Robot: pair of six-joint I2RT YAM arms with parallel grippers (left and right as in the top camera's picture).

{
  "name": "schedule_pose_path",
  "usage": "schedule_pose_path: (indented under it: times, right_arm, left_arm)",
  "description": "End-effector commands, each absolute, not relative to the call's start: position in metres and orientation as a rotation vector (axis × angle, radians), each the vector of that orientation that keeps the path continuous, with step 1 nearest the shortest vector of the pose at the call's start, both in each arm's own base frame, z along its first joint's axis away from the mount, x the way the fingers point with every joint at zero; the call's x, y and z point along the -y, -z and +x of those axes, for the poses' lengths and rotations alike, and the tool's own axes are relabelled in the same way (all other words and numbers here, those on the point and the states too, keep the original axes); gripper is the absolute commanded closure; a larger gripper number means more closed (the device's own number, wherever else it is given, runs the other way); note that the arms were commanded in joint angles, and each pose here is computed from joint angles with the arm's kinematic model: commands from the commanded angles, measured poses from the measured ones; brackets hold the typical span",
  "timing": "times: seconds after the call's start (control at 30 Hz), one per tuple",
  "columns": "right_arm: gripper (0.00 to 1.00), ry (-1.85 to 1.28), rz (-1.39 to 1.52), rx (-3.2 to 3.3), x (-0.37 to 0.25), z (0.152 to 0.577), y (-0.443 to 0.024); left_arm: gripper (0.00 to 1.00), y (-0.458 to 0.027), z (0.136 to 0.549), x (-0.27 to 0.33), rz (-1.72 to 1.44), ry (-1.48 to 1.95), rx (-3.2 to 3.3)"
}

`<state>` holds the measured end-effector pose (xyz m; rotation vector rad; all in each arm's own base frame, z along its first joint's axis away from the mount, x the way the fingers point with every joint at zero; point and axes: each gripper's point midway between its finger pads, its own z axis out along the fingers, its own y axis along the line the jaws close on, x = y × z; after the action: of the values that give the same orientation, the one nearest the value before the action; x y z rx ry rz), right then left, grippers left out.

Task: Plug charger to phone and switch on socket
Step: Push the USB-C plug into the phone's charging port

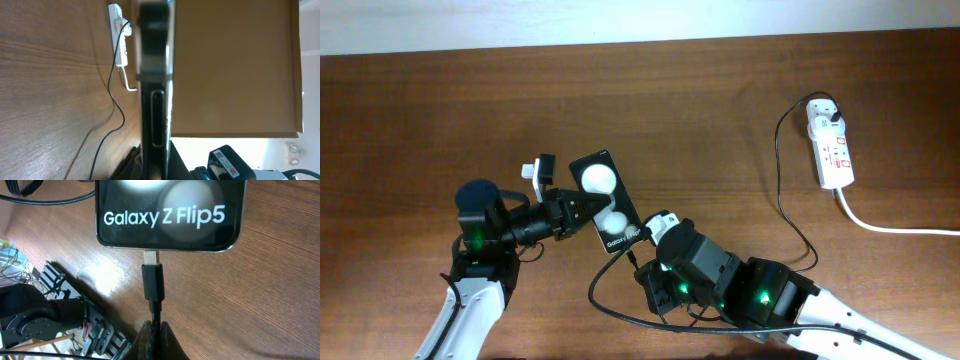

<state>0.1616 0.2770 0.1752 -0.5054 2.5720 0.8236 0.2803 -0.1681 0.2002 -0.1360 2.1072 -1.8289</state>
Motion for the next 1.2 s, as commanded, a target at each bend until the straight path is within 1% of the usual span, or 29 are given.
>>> schedule_pose_path:
  times: [0.0,0.17,0.23,0.5,0.87,0.9,0.93,1.0,1.03,1.17]
  right_arm:
    - [0.96,-0.834,-0.511,-2.580,-0.279,0.159,-0.174]
    - [0.96,-0.831,-0.499,-2.582,-0.278,0.160,-0.173]
    - [0.96,-0.813,-0.449,-2.594,-0.275,0.162,-0.172]
    - [0.96,-0.821,-0.448,-2.583,-0.277,0.164,-0.174]
    - [0.96,-0.787,-0.411,-2.517,-0.278,0.178,-0.180]
    - [0.94,-0.787,-0.411,-2.517,-0.278,0.178,-0.180]
    - [0.90,-0.787,-0.412,-2.518,-0.278,0.178,-0.180]
    - [0.73,-0.796,-0.424,-2.535,-0.278,0.174,-0.178]
    - [0.72,-0.813,-0.434,-2.540,-0.279,0.171,-0.179]
    - [0.72,-0.820,-0.443,-2.556,-0.279,0.168,-0.177]
  left_arm:
    - [1.00,-0.209,0.277,0.171,-0.058,1.842,-2.090]
    - [1.00,-0.209,0.275,0.171,-0.051,1.848,-2.091]
    - [1.00,-0.209,0.275,0.171,-0.051,1.848,-2.091]
    - [1.00,-0.209,0.274,0.172,-0.042,1.855,-2.092]
    - [1.00,-0.213,0.259,0.175,0.071,1.918,-2.092]
    - [1.00,-0.213,0.259,0.175,0.070,1.917,-2.092]
    - [1.00,-0.213,0.260,0.175,0.067,1.914,-2.091]
    - [1.00,-0.213,0.260,0.175,0.065,1.912,-2.091]
    - [1.00,-0.213,0.262,0.175,0.053,1.902,-2.090]
    - [1.00,-0.211,0.269,0.173,0.017,1.869,-2.086]
